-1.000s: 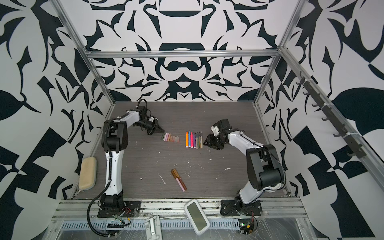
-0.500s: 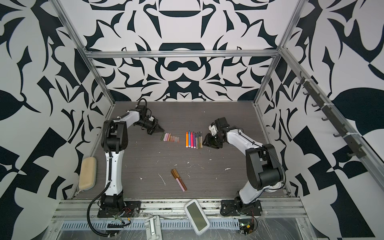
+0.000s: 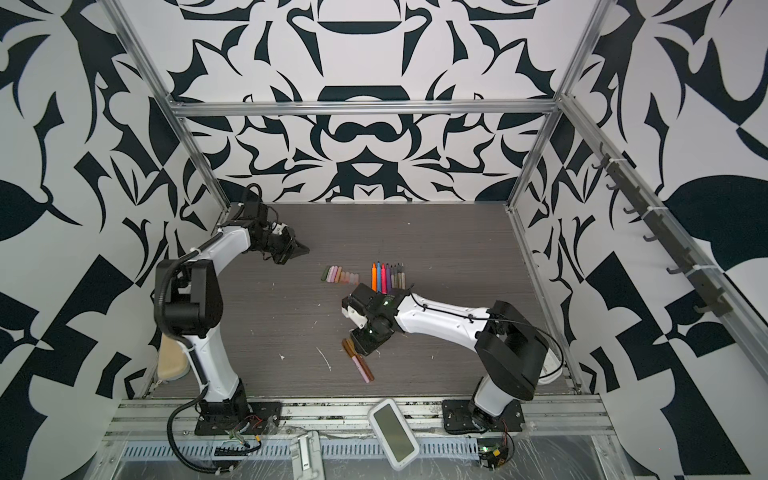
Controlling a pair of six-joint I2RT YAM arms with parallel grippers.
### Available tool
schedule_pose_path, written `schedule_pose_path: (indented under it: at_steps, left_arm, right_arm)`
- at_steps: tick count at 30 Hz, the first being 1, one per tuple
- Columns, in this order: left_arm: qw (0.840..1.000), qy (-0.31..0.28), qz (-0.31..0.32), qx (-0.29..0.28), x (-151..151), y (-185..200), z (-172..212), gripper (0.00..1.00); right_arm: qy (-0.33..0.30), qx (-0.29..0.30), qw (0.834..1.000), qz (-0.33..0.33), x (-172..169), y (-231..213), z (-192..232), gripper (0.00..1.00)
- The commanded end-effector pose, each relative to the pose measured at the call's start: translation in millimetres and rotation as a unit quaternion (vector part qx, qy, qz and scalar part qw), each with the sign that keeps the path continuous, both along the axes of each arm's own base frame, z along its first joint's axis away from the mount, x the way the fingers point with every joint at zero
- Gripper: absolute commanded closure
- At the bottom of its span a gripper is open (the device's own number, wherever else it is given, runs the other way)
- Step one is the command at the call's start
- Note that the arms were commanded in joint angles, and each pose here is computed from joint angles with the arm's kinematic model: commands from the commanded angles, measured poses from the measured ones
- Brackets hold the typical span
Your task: Open the pen caps
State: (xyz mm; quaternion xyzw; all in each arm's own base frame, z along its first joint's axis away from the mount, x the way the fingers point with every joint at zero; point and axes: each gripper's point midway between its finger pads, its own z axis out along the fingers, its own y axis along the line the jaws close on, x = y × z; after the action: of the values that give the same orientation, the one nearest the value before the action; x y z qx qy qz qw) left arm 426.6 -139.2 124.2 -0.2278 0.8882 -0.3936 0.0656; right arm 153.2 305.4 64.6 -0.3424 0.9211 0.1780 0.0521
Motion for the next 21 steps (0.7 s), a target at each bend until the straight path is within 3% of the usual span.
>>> schedule_pose_path:
  at_steps: [1,13,21]
  left_arm:
    - [1.0,-0.003,0.03,0.006,-22.1,-1.6,8.9,1.0]
    - [0.998,-0.003,0.062,0.021,-114.4,-23.1,29.5,1.0]
    - [0.998,-0.016,0.064,0.017,-144.9,-36.8,34.4,1.0]
  right_arm:
    - [-0.013,-0.045,0.998,-0.03,-8.5,-21.2,-8.3,0.59]
    - [-0.012,-0.045,0.998,-0.048,-48.7,-37.3,-27.6,0.66]
    - [-0.023,-0.043,0.998,-0.046,-52.3,-34.0,-24.4,0.66]
